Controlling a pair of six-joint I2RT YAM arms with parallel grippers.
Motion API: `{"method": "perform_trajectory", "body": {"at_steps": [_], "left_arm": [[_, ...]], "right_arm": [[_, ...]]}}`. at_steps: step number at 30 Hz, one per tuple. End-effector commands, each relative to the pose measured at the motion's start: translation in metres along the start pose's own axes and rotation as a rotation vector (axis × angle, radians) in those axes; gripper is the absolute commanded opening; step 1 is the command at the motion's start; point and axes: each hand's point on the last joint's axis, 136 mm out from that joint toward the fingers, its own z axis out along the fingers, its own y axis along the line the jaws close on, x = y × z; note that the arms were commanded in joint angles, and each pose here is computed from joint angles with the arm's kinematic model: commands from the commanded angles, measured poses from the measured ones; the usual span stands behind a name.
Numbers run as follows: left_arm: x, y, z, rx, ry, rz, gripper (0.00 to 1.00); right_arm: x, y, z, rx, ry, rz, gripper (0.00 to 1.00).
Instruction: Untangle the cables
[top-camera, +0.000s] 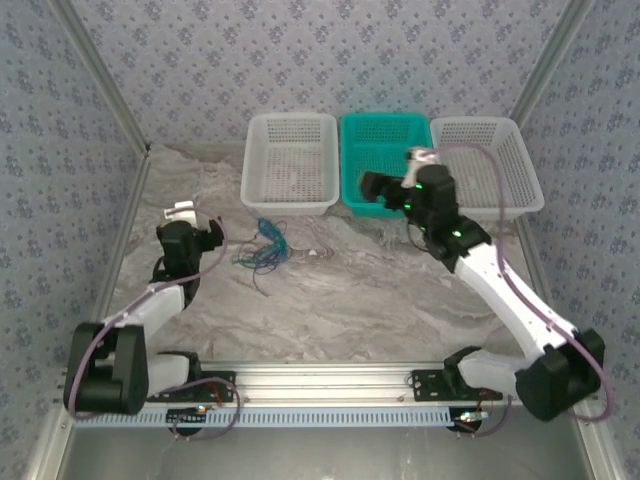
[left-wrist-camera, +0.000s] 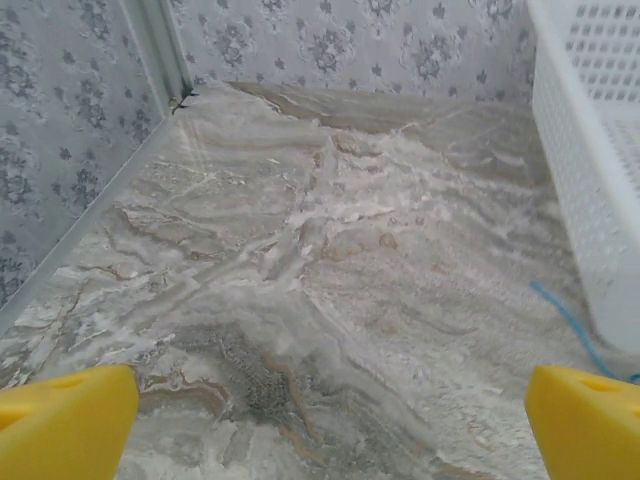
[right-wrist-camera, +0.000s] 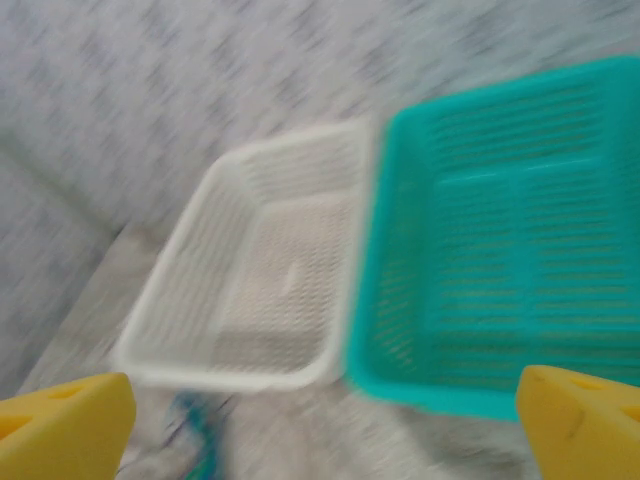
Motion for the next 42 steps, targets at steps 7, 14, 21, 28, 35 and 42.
{"method": "perform_trajectory", "body": {"at_steps": [7,14,21,28,35,42], "left_arm": [[-0.005,-0.075,-0.063,0.318,0.372,-0.269,0.99],[0.058,-0.085,-0.052,0.296,0.601,-0.254,0.85],[0.087,-0.094,-0.021,0.269,0.717,-0.194,0.72],[0.115,-0.085,0.004,0.158,0.789,-0.177,0.42],[0.121,-0.089,0.003,0.167,0.796,-0.221,0.00],[0.073,-0.104,-0.046,0.293,0.731,-0.205,0.00]], "right_arm": [[0.116,0.107,0.060,-0.208,0.427,-0.028,0.96],[0.169,0.131,0.074,-0.254,0.579,0.007,0.97],[0.198,0.135,0.067,-0.283,0.648,0.042,0.98],[0.205,0.129,0.068,-0.256,0.651,0.064,0.98],[0.208,0.121,0.071,-0.224,0.648,0.053,0.99],[0.188,0.128,0.065,-0.346,0.406,-0.258,1.00]]}}
